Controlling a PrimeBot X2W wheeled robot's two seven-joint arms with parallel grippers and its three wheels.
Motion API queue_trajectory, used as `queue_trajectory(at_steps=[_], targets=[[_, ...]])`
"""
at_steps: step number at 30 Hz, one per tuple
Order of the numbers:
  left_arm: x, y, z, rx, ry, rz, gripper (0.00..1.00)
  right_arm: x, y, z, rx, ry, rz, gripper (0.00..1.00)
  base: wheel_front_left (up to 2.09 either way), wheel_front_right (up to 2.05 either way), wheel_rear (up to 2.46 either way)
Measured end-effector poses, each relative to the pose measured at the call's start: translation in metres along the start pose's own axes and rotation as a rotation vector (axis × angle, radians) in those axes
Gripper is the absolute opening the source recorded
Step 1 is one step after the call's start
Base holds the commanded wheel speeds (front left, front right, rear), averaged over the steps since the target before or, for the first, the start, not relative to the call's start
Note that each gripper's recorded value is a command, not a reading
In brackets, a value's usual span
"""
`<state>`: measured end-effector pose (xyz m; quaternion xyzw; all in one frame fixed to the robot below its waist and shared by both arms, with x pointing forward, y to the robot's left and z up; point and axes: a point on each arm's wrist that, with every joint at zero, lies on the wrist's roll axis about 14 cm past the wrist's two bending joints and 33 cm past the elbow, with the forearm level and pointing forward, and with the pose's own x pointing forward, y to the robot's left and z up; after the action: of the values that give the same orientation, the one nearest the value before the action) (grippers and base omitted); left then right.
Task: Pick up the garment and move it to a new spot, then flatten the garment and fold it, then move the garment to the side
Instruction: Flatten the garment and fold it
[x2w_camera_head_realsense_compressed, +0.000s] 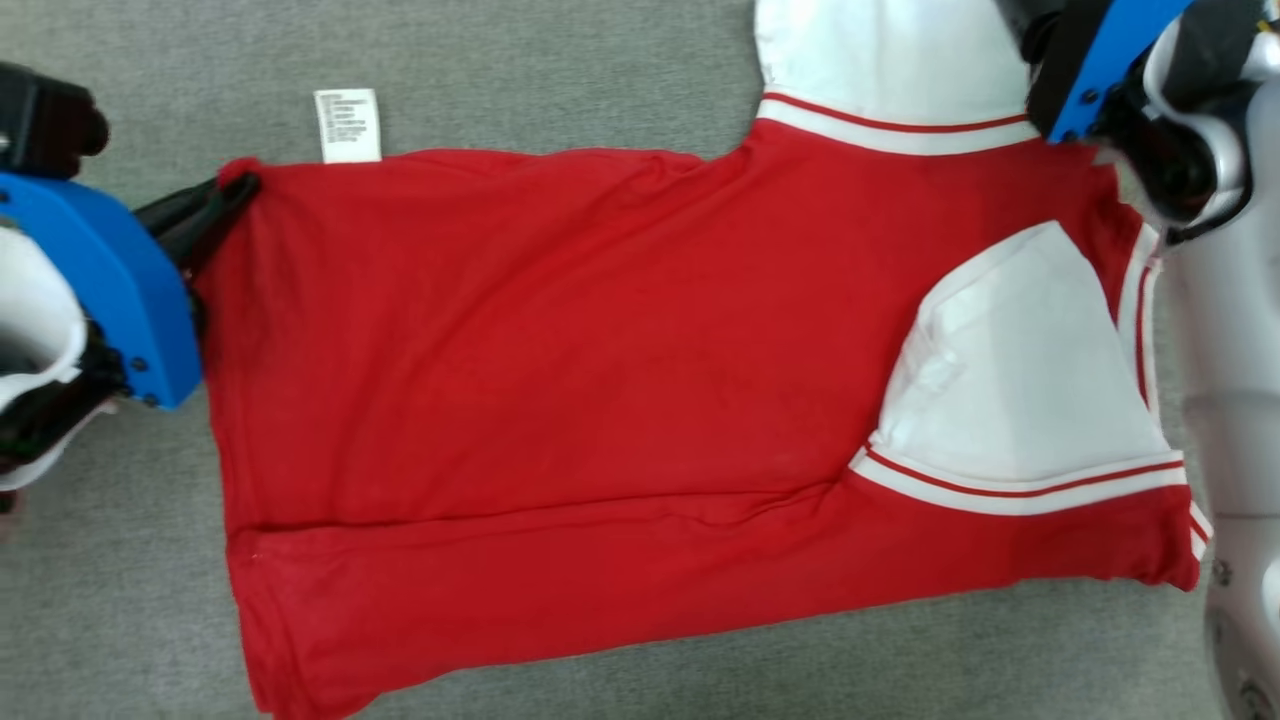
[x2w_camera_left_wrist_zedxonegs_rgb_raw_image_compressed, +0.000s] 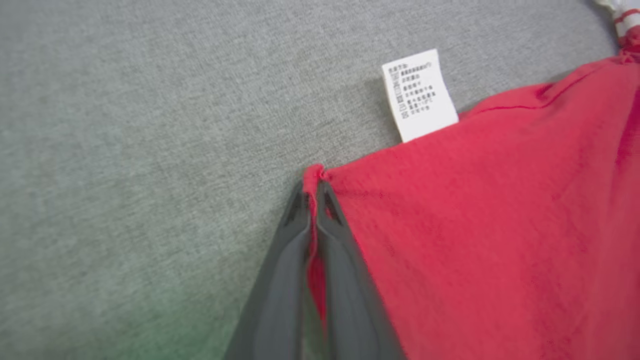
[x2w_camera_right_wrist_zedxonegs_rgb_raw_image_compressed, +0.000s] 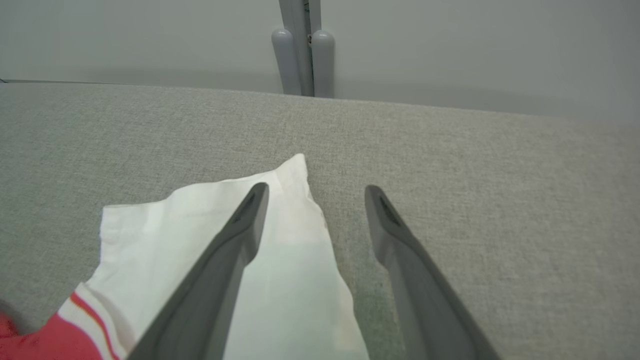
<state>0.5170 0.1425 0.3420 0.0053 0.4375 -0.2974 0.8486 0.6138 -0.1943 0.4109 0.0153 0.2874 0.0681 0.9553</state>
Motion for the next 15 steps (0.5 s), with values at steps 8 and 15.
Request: queue_trajectory(at_steps=[8, 15], targets=[[-0.003, -0.013, -0.005, -0.022, -0.047, -0.014, 0.0, 0.029, 0.007, -0.014, -0.017, 0.127, 0.002, 1.0, 0.0, 0.0, 0.0], [-0.002, -0.014, -0.006, -0.043, -0.101, -0.01, 0.0, 0.046, 0.025, -0.027, -0.063, 0.169, 0.037, 0.0, 0.0, 0.0, 0.0]])
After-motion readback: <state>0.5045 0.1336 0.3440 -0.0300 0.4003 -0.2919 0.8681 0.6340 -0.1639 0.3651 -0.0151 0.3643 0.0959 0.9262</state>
